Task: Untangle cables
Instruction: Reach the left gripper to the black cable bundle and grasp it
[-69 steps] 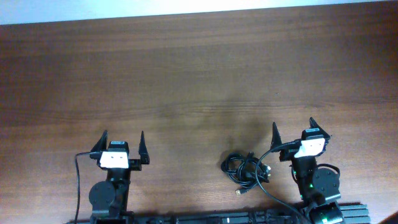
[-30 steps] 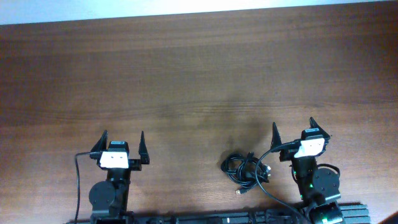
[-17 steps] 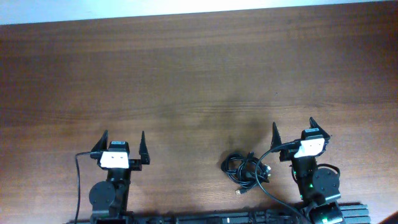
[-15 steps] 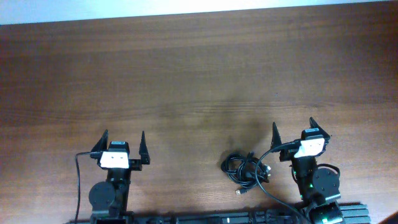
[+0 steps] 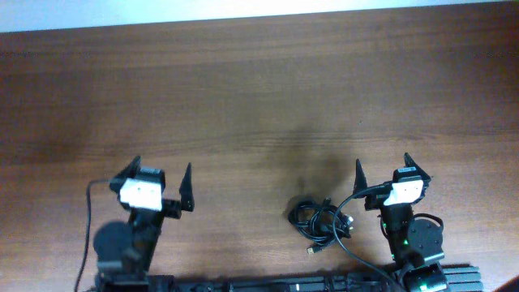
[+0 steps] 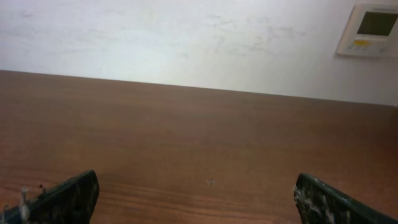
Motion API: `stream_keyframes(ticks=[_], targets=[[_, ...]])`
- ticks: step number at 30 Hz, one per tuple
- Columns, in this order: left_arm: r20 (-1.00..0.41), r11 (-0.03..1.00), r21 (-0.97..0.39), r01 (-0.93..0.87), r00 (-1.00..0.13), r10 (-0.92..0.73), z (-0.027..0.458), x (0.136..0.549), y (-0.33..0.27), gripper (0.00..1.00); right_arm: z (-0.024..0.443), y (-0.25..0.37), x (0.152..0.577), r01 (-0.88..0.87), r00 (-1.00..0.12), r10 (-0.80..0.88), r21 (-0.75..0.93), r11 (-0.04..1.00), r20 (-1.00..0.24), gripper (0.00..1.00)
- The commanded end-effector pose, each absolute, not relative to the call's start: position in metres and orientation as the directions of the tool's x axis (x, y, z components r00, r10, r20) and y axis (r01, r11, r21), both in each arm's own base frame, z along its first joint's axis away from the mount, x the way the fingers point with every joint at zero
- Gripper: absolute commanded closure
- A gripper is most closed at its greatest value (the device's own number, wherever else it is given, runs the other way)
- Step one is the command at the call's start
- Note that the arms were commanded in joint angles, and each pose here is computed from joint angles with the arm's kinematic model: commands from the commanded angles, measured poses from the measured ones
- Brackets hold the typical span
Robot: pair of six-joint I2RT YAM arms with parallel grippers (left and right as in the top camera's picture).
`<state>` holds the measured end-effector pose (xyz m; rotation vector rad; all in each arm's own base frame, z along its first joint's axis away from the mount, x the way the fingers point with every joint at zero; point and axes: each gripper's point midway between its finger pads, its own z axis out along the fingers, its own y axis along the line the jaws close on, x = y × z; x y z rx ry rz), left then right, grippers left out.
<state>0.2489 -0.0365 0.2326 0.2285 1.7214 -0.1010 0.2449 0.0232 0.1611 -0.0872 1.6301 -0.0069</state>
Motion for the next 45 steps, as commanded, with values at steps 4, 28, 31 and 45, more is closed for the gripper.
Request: stream_keyframes(ticks=[4, 28, 31, 45], targets=[[-0.934, 0.851, -0.021, 0.524, -0.313, 0.17, 0.253, 0.289, -0.09, 0.01, 0.159, 0.019, 0.245, -0.029, -0.064, -0.061, -0.059, 0.998, -0.996, 0.01], [-0.468, 0.416, -0.203, 0.887, -0.461, 0.754, 0.091, 0.24, -0.258, 0.01, 0.159, 0.019, 0.245, -0.029, -0.064, -0.061, -0.059, 0.998, -0.996, 0.01], [-0.47, 0.408, -0.209, 0.889, -0.457, 0.755, 0.092, 0.237, -0.26, 0.01, 0.159, 0.019, 0.245, -0.029, -0.064, -0.061, -0.059, 0.998, -0.996, 0.01], [-0.211, 0.509, -0.056, 0.859, -0.509, 0.835, 0.028, 0.205, -0.269, 0.01, 0.159, 0.019, 0.245, -0.029, -0.064, -0.061, -0.059, 0.998, -0.996, 0.01]])
